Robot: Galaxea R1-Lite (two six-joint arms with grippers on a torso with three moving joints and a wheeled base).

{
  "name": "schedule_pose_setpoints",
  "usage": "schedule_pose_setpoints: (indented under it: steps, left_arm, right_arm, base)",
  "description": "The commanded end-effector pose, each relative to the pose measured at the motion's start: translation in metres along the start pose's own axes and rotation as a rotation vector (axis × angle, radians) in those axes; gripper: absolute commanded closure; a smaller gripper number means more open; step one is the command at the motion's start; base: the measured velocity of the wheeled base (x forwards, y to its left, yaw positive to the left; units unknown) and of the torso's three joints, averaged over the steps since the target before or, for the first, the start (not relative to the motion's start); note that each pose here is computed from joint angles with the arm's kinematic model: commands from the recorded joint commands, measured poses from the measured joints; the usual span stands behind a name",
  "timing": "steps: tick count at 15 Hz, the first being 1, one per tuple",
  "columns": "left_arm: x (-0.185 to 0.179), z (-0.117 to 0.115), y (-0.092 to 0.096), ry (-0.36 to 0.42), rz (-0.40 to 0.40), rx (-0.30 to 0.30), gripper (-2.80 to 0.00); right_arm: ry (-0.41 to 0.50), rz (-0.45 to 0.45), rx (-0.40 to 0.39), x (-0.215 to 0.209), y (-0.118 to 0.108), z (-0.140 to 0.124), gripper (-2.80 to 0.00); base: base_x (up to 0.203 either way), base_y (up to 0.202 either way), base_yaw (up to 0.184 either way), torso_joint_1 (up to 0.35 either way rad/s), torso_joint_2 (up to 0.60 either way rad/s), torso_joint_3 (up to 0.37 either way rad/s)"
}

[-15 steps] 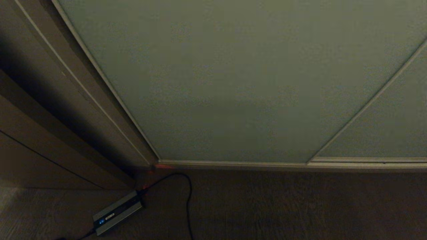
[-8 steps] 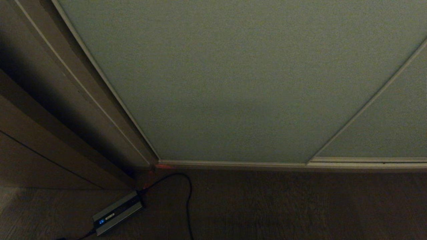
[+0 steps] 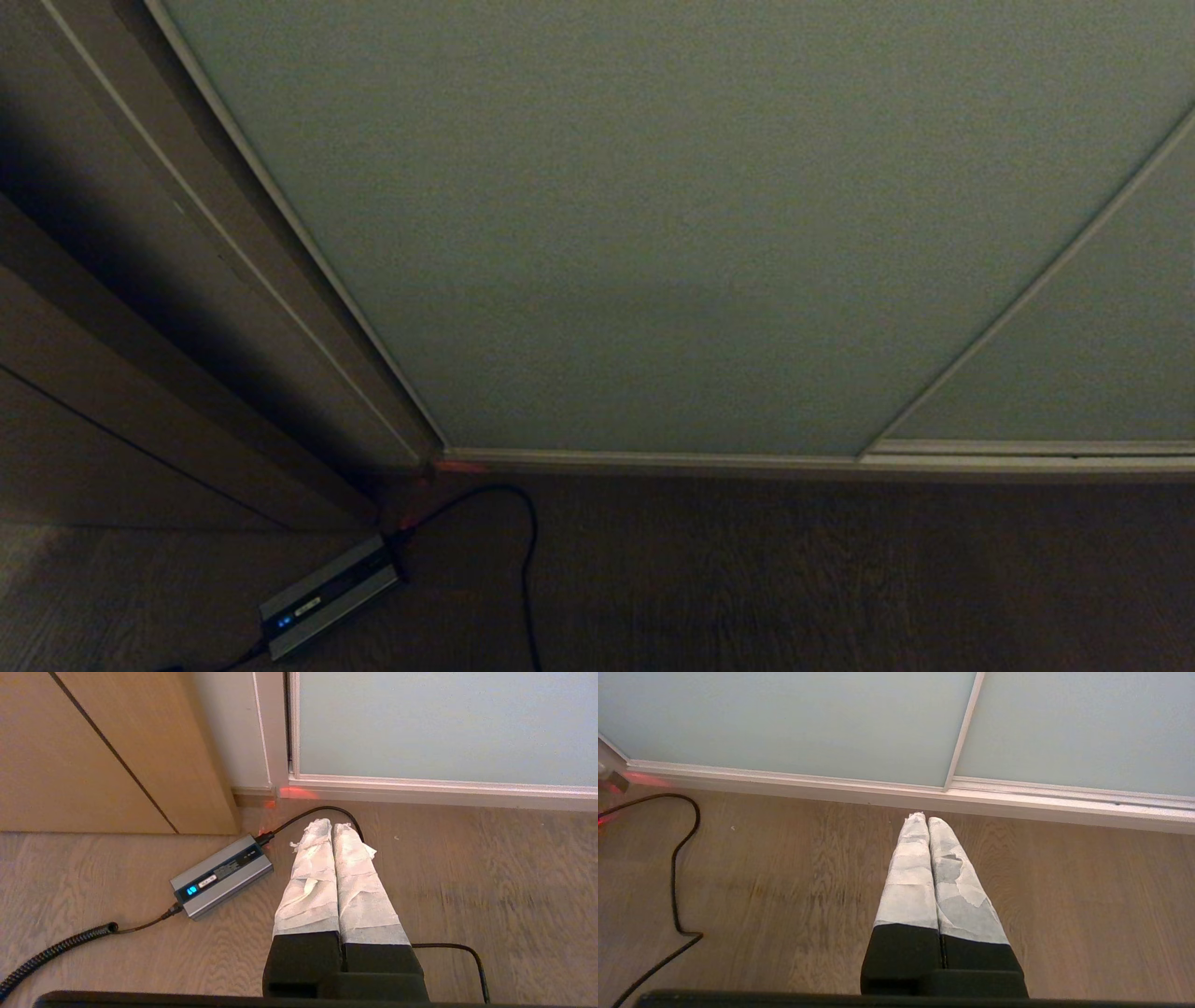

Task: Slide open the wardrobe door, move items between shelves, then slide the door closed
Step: Open the door

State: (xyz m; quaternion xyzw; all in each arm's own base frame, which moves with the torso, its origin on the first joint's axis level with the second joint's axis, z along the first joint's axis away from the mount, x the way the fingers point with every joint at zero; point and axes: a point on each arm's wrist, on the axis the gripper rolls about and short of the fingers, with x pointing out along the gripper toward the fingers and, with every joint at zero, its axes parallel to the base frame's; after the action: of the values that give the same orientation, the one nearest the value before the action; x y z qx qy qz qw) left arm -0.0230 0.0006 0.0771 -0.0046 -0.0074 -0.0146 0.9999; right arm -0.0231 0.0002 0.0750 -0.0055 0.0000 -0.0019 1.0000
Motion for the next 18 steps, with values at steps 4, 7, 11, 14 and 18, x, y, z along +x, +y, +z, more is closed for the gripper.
schedule_pose_setpoints:
  steps: [4, 7, 11, 14, 18]
  left_arm:
    - [-0.0001, 0.0, 0.0, -0.002, 0.0, 0.0, 0.0]
    - [-0.0001, 0.0, 0.0, -0.002, 0.0, 0.0, 0.0]
    - [-0.0001, 0.0, 0.0, -0.002, 0.0, 0.0, 0.0]
    - [-0.0001, 0.0, 0.0, -0.002, 0.0, 0.0, 0.0]
    - [-0.0001, 0.0, 0.0, -0.002, 0.0, 0.0, 0.0]
  right_arm:
    - [0.008, 0.001, 0.003, 0.0005, 0.0, -0.0009, 0.0]
    - [0.008, 0.001, 0.003, 0.0005, 0.0, -0.0009, 0.0]
    - [0.008, 0.001, 0.003, 0.0005, 0.0, -0.0009, 0.0]
    - [0.008, -0.001, 0.003, 0.0005, 0.0, -0.0009, 0.0]
    - [0.009, 0.001, 0.003, 0.0006, 0.0, -0.0008, 0.0]
  base:
    - [0.0, 0.0, 0.0, 0.0, 0.0, 0.0]
    - [0.0, 0.0, 0.0, 0.0, 0.0, 0.0]
    - [0.0, 0.0, 0.0, 0.0, 0.0, 0.0]
    - [0.0, 0.0, 0.0, 0.0, 0.0, 0.0]
    - [0.0, 0.0, 0.0, 0.0, 0.0, 0.0]
